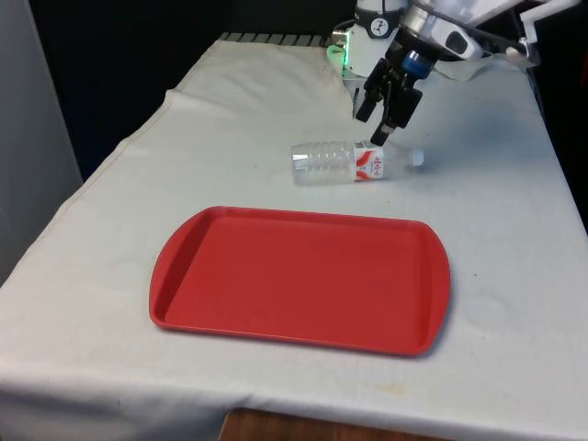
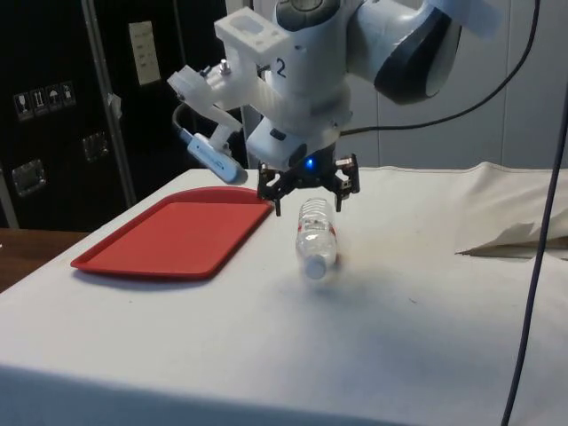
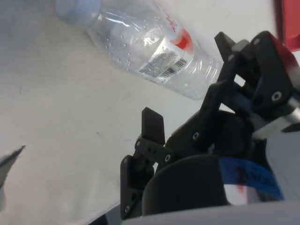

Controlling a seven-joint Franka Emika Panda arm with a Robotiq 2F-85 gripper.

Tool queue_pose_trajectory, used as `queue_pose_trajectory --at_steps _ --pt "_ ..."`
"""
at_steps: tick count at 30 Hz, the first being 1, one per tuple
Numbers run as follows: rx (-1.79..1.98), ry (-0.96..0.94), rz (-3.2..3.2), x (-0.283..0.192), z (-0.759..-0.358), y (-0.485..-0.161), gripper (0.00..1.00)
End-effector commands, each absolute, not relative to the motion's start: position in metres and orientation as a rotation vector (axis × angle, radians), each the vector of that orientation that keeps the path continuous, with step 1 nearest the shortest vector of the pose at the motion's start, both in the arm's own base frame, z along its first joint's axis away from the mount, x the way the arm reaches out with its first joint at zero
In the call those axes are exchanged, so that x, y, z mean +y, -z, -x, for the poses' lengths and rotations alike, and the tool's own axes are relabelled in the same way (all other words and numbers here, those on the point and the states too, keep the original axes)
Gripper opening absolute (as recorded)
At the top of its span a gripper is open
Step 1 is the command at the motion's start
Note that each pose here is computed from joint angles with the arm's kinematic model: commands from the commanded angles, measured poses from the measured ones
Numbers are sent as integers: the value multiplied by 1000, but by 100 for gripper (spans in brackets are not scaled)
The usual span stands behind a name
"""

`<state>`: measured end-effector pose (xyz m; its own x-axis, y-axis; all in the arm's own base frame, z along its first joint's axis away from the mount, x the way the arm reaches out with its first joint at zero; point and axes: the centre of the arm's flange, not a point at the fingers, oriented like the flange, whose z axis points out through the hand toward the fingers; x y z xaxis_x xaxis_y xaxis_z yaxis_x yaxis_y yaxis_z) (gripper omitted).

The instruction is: Place the bottle upright on the tray.

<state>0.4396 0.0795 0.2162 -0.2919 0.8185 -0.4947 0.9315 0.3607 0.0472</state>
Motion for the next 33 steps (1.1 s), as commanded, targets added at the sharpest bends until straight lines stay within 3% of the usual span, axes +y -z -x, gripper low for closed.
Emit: queue_pose_trajectory --at_steps 1,33 --pt "2172 338 -1505 82 -440 -218 100" --pt "2038 476 -1418 107 -430 -189 100"
